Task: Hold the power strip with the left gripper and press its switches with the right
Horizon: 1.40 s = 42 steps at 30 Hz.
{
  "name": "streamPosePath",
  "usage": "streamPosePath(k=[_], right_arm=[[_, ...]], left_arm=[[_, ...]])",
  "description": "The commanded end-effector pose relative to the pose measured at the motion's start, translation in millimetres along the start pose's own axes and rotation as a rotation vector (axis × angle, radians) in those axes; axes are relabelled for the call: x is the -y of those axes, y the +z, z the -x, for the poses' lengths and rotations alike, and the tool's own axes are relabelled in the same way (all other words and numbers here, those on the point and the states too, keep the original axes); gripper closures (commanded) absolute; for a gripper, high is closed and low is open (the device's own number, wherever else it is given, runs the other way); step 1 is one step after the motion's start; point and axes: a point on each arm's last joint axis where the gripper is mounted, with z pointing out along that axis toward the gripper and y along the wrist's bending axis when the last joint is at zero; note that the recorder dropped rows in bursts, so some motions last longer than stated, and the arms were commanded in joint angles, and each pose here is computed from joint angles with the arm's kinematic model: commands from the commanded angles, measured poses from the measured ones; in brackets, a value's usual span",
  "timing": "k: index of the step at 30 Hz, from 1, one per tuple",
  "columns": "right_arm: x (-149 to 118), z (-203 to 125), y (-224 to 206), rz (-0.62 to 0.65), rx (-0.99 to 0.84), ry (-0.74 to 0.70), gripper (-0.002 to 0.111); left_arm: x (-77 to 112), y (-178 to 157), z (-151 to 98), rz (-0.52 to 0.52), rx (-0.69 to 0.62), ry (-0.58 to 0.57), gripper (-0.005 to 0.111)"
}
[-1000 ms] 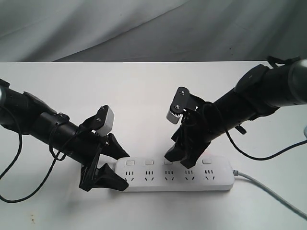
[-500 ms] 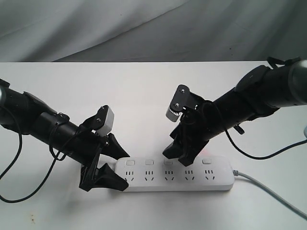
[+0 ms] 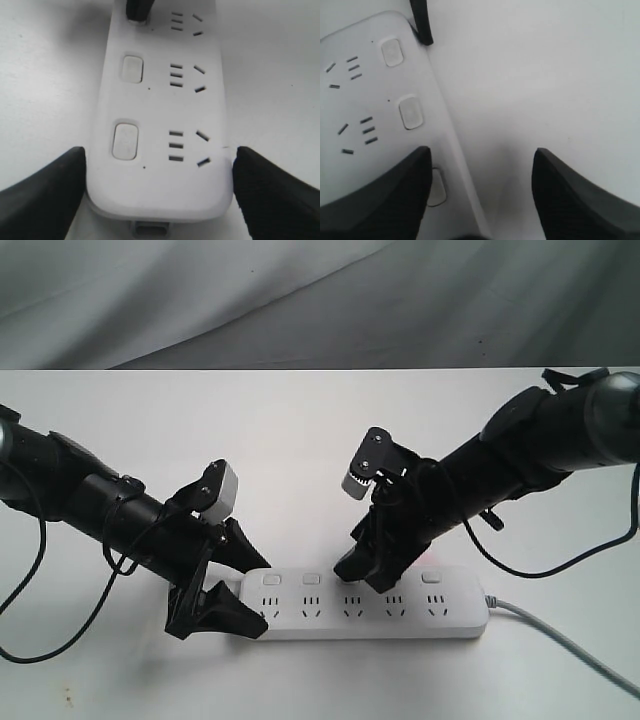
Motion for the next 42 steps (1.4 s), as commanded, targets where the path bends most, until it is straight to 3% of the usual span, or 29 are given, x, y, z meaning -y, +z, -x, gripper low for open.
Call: streamPosePath(k=[1,12,16,29,42], right_arm=[[5,-17,14,-0.018,-0.090,-0.051,0.054],[0,14,-37,-0.128,0.025,-0.097,0.054],[6,11,-54,-0.143,0.037,-0.062,0.054],[0,-13,-44,-0.143,-0.008,-0.023,0.054],[0,-13,-44,-0.145,0.001,-0.016,0.054]], left_arm=[[0.7,1,1,-0.014,0.002,0.012,0.046],[0.7,1,1,-0.014,0.002,0.012,0.046],[0.7,1,1,-0.014,0.002,0.012,0.046],[0.7,1,1,-0.014,0.002,0.012,0.046],[0.7,1,1,-0.014,0.002,0.012,0.046]])
